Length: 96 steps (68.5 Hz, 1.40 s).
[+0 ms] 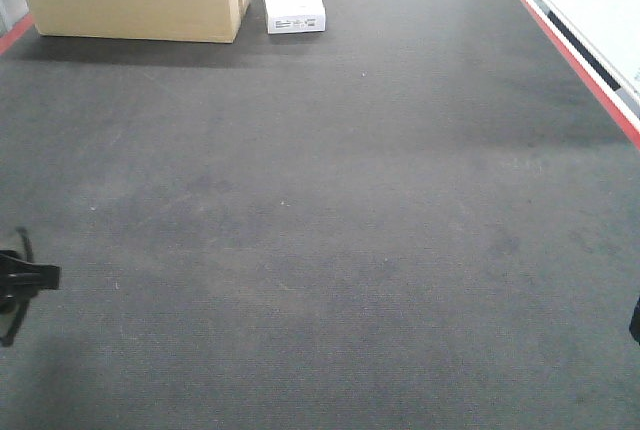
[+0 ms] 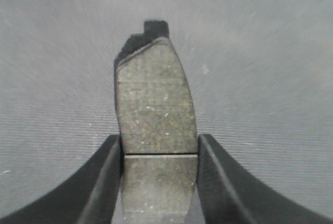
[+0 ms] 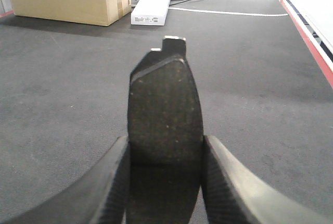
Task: Move and align brake pads A on conveyor
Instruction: 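Lower the left gripper's brake pad flat onto the belt and open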
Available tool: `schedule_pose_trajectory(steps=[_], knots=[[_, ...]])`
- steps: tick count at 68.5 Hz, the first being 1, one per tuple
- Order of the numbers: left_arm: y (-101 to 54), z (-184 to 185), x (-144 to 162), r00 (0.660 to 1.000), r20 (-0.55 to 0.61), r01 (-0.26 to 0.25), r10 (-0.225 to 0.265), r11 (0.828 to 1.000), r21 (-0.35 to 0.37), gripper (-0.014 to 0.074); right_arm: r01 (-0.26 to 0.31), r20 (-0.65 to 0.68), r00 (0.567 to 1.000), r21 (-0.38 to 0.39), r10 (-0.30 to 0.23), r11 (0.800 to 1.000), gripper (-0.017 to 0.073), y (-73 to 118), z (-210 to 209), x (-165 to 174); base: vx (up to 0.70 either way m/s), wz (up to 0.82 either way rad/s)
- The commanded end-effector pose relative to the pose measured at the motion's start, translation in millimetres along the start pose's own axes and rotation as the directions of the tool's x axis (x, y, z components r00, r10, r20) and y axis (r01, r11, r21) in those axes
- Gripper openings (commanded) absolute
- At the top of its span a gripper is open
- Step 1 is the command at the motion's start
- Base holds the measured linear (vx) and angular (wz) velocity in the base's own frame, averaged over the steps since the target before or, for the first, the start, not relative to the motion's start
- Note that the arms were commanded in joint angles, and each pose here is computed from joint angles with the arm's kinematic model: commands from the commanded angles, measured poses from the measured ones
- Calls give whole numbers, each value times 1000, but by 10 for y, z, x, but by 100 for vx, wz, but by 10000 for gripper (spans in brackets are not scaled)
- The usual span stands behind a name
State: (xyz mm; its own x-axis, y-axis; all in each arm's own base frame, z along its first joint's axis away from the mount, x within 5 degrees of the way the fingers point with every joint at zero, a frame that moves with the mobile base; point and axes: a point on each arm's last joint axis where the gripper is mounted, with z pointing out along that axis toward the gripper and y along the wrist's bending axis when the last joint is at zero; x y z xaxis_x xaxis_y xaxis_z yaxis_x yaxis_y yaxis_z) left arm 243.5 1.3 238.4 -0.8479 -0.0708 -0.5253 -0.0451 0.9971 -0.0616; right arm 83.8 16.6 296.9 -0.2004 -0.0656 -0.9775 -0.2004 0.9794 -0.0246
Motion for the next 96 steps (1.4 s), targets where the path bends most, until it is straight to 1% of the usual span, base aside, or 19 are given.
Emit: schedule_pose_trajectory(steps=[1, 4, 19, 23, 34, 44, 57, 65, 72, 80, 85, 93, 96], knots=[[-15, 68, -210, 998, 60, -18, 18, 1000, 4, 24, 15, 123, 992, 5, -15, 1000, -7, -4, -29, -188, 0, 0], [-14, 141, -237, 999, 35, -24, 24, 1000, 3, 25, 15, 123, 992, 5, -15, 1000, -7, -4, -29, -188, 0, 0], [-13, 436, -378, 998, -66, -22, 22, 1000, 3, 58, 15, 123, 992, 5, -15, 1000, -7, -4, -29, -188, 0, 0], [-18, 497, -411, 996, -84, -12, 13, 1000, 8, 73, 15, 123, 992, 5, -15, 1000, -7, -4, -29, -188, 0, 0], [-41, 689, -454, 990, -136, 38, -33, 999, 30, 135, 15, 123, 992, 5, -15, 1000, -7, -4, -29, -188, 0, 0], [-43, 861, -431, 981, -189, 55, -48, 998, 32, 214, 15, 123, 992, 5, -15, 1000, -7, -4, -29, -188, 0, 0], [-33, 1020, -375, 972, -231, 59, -51, 998, 26, 356, 15, 123, 992, 5, -15, 1000, -7, -4, -29, -188, 0, 0], [-31, 1035, -381, 974, -222, 59, -52, 998, 25, 422, 15, 123, 992, 5, -15, 1000, -7, -4, -29, -188, 0, 0], [-35, 960, -415, 979, -196, 57, -51, 998, 28, 453, 15, 123, 992, 5, -15, 1000, -7, -4, -29, -188, 0, 0], [-47, 732, -493, 991, -127, 42, -37, 998, 36, 451, 15, 123, 992, 5, -15, 1000, -7, -4, -29, -188, 0, 0], [-61, 491, -561, 998, -53, 37, -35, 998, 44, 451, 15, 123, 992, 5, -15, 1000, -7, -4, -29, -188, 0, 0], [-81, 84, -623, 998, 61, 26, -30, 998, 55, 451, 15, 123, 992, 5, -15, 1000, -7, -4, -29, -188, 0, 0], [-89, -82, -632, 994, 105, 10, -16, 998, 58, 451, 15, 123, 992, 5, -15, 1000, -7, -4, -29, -188, 0, 0]])
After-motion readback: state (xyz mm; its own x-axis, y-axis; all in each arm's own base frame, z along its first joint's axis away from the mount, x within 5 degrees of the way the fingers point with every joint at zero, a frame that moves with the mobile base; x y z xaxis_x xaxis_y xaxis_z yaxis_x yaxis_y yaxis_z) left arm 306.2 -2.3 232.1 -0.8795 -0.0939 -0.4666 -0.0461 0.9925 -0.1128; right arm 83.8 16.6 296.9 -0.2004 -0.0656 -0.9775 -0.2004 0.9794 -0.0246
